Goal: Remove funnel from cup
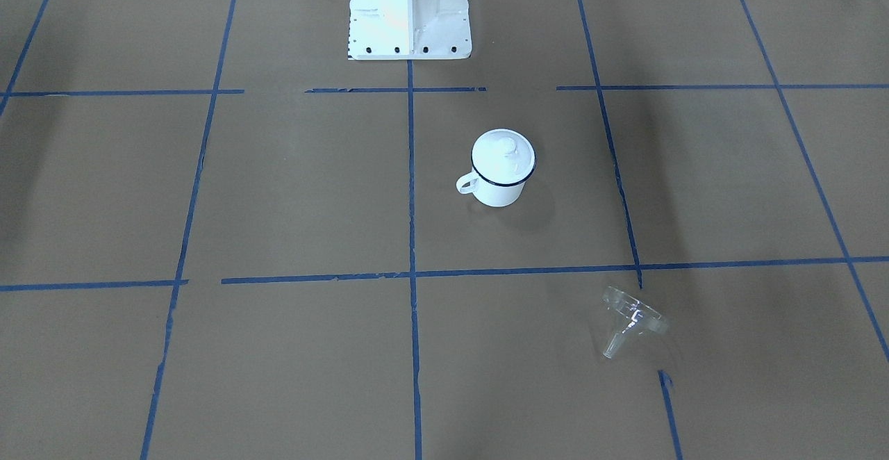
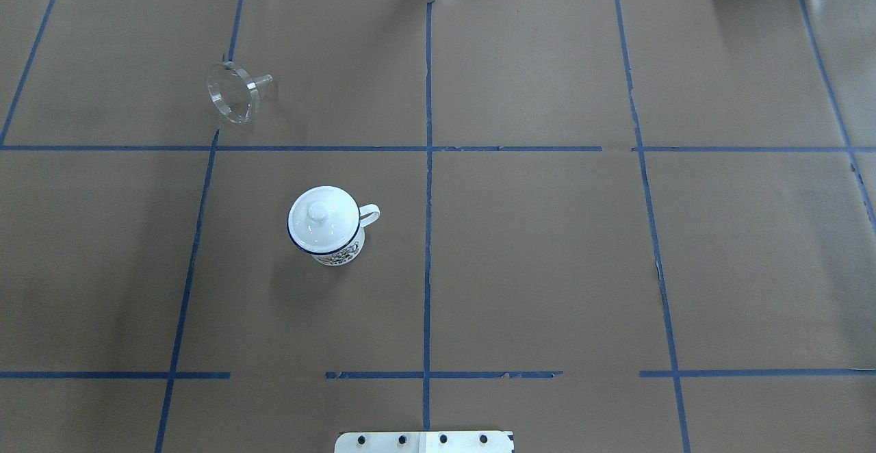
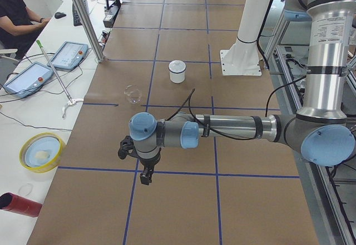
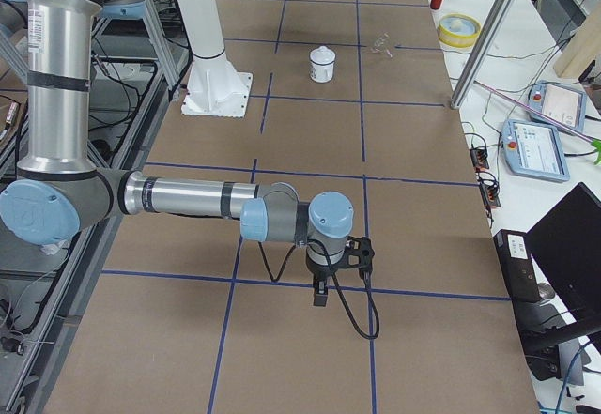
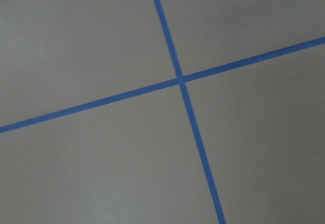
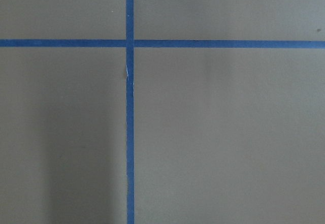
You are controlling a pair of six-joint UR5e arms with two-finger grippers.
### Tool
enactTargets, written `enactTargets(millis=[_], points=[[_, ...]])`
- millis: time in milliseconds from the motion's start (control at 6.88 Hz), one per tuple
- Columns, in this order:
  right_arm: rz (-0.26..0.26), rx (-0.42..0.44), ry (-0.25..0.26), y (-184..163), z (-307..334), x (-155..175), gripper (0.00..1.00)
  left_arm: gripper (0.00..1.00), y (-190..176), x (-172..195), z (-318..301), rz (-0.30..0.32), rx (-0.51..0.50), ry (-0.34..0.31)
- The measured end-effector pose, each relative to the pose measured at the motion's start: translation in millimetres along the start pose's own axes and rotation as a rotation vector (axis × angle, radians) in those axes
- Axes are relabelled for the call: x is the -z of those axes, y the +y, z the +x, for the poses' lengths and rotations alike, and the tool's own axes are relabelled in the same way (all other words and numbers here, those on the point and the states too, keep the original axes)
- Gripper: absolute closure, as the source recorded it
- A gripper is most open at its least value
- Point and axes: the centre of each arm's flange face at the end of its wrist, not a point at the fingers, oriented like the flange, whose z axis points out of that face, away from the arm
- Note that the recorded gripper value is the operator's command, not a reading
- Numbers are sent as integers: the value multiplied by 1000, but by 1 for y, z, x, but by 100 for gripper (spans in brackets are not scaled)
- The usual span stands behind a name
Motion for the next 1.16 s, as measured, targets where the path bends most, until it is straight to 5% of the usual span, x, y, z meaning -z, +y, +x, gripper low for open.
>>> enactTargets(millis=[1162], points=[[0, 0, 0, 0, 0, 0, 0, 0, -2, 34, 15, 22, 57, 4]])
